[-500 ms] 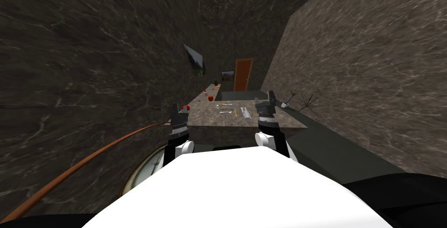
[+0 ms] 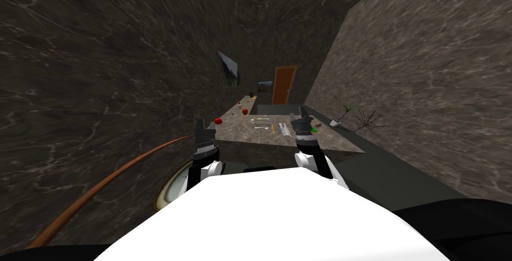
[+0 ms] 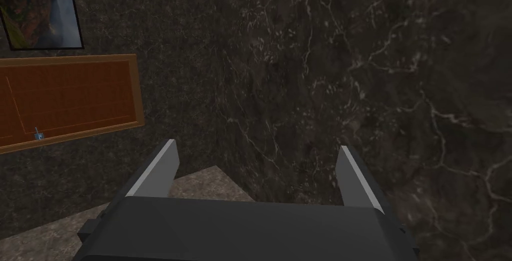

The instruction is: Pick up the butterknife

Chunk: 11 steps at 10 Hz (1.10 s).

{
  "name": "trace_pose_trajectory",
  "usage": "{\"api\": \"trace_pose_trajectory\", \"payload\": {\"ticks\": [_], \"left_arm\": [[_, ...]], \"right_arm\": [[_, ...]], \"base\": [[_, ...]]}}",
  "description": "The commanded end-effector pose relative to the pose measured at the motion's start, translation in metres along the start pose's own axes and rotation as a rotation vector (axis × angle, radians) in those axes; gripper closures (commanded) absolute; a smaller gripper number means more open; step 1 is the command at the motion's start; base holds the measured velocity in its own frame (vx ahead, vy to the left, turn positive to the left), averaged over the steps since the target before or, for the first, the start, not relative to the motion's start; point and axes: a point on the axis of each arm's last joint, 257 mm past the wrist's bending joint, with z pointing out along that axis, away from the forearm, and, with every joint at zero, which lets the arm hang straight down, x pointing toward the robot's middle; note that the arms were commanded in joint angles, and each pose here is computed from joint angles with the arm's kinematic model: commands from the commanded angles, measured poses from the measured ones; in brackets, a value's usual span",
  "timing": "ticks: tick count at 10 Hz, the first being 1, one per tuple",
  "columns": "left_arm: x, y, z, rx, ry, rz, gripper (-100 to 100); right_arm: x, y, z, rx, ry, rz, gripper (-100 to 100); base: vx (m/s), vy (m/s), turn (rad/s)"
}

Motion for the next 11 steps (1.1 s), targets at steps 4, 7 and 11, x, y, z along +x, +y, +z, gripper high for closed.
{"api": "trace_pose_trajectory", "payload": {"ticks": [4,7,11], "left_arm": [[0.0,0.0,0.0,0.0,0.0,0.0,0],[0.0,0.0,0.0,0.0,0.0,0.0,0],[0.0,0.0,0.0,0.0,0.0,0.0,0]], "right_arm": [[0.008,-0.024,-0.007,0.026,0.128,-0.096,-100],[0.011,-0.043,-0.014,0.046,0.213,-0.167,-100],[0.01,-0.065,-0.022,0.07,0.303,-0.244,-100]], "base": [[-0.025,0.002,0.19],[-0.028,-0.001,0.227],[-0.013,-0.021,0.081]]}}
